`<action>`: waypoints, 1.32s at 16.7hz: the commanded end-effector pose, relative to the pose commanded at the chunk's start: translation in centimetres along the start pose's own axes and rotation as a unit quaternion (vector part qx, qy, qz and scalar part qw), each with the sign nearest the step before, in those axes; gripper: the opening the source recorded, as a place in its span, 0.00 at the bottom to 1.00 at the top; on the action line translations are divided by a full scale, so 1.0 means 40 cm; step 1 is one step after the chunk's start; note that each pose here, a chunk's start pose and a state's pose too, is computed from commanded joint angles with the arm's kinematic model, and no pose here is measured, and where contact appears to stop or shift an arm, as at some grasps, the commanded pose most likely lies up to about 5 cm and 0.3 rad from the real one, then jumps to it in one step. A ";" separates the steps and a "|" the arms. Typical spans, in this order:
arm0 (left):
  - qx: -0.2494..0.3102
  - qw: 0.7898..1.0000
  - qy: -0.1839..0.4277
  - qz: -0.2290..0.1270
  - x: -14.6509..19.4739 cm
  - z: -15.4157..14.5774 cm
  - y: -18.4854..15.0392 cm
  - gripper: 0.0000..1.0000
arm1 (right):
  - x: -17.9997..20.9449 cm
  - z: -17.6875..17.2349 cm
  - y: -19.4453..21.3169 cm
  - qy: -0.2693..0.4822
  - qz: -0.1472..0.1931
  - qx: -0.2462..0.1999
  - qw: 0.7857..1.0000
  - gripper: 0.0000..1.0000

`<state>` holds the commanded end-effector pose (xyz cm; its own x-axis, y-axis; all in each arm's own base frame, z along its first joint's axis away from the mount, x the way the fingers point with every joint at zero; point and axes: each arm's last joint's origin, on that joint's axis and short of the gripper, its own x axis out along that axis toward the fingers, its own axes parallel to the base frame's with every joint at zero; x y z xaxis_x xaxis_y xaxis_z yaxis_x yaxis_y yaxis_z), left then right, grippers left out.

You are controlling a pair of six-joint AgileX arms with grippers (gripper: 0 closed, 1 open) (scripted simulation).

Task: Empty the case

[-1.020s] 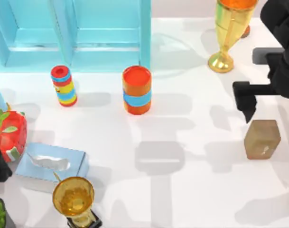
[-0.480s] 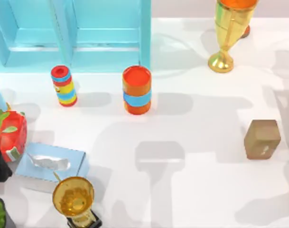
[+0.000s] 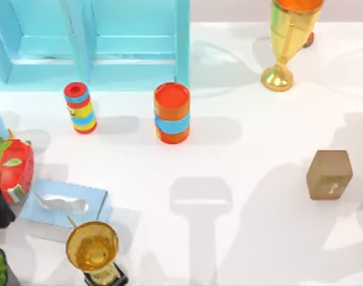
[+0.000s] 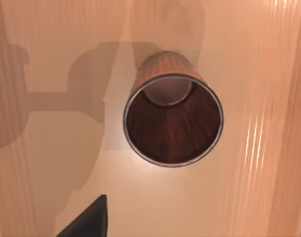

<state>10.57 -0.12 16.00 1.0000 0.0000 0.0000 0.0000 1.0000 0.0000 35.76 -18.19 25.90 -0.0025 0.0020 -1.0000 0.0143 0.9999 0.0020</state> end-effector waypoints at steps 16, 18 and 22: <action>0.000 1.000 0.000 0.000 0.000 0.000 0.000 1.00 | 0.221 0.003 -0.001 0.000 0.001 -0.002 1.000 1.00; 0.000 1.000 0.000 0.000 0.000 0.000 0.000 1.00 | 0.245 0.000 -0.002 0.000 0.000 0.000 1.000 1.00; 0.000 1.000 0.000 0.000 0.000 0.000 0.000 1.00 | 0.249 -0.001 -0.003 0.000 0.000 0.000 1.000 1.00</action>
<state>10.57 -0.12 16.00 1.0000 0.0000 0.0000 0.0000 1.0000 0.0000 35.69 -18.29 15.93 -0.0019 0.0017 -1.0000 0.0143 0.9999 0.0017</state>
